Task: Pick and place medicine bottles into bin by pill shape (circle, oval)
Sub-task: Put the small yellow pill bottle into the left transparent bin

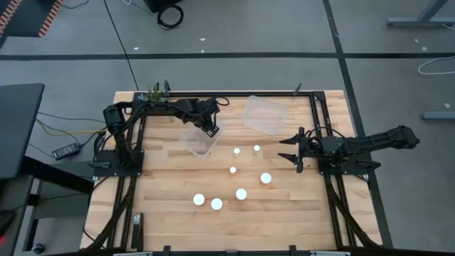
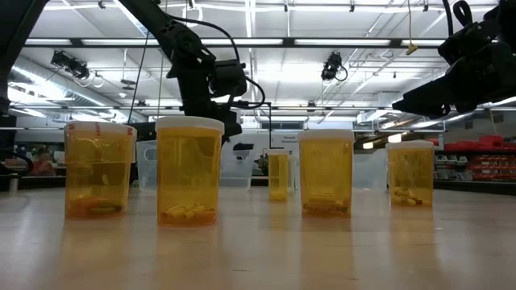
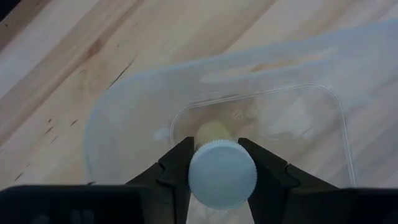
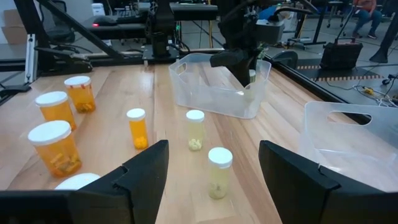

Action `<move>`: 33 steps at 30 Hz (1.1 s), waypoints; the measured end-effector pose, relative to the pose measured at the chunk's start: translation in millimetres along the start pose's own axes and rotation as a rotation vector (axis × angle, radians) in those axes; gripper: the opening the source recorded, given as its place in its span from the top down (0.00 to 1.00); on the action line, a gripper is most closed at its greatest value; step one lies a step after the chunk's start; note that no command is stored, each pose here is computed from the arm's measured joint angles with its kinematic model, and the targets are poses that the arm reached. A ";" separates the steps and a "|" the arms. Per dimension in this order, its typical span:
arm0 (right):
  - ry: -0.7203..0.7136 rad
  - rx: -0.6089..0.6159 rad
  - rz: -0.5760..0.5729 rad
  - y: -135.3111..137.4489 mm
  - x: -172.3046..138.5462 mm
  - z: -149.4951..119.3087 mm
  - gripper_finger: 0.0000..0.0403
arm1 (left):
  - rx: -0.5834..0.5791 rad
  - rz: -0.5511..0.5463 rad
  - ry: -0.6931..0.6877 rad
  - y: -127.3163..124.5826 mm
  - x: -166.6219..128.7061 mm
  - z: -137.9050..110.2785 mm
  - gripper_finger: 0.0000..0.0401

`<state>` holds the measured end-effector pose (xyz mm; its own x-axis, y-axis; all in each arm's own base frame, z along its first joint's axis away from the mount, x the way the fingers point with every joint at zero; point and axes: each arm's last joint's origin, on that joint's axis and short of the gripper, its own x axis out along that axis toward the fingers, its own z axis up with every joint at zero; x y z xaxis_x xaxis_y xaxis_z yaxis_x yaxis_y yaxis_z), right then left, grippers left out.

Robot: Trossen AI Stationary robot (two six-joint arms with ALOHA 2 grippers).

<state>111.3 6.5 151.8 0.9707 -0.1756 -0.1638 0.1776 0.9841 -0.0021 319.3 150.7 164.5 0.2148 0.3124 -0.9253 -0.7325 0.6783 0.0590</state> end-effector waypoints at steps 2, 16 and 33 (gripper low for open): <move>0.000 0.000 0.000 0.0 0.0 0.0 0.36 | 0.002 -0.001 0.000 -0.1 0.0 0.0 0.67; 0.000 0.000 0.000 0.0 0.0 0.0 0.36 | 0.019 -0.010 -0.026 -1.8 -5.6 7.7 0.46; 0.000 0.000 0.000 0.0 0.0 0.0 0.36 | 0.066 0.031 -0.040 -4.3 -31.7 28.6 0.44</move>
<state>111.3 6.5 151.8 0.9708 -0.1757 -0.1634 0.1778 0.9841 -0.0022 334.1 156.9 204.3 0.2197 0.3593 -0.9070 -0.6955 0.7097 0.1126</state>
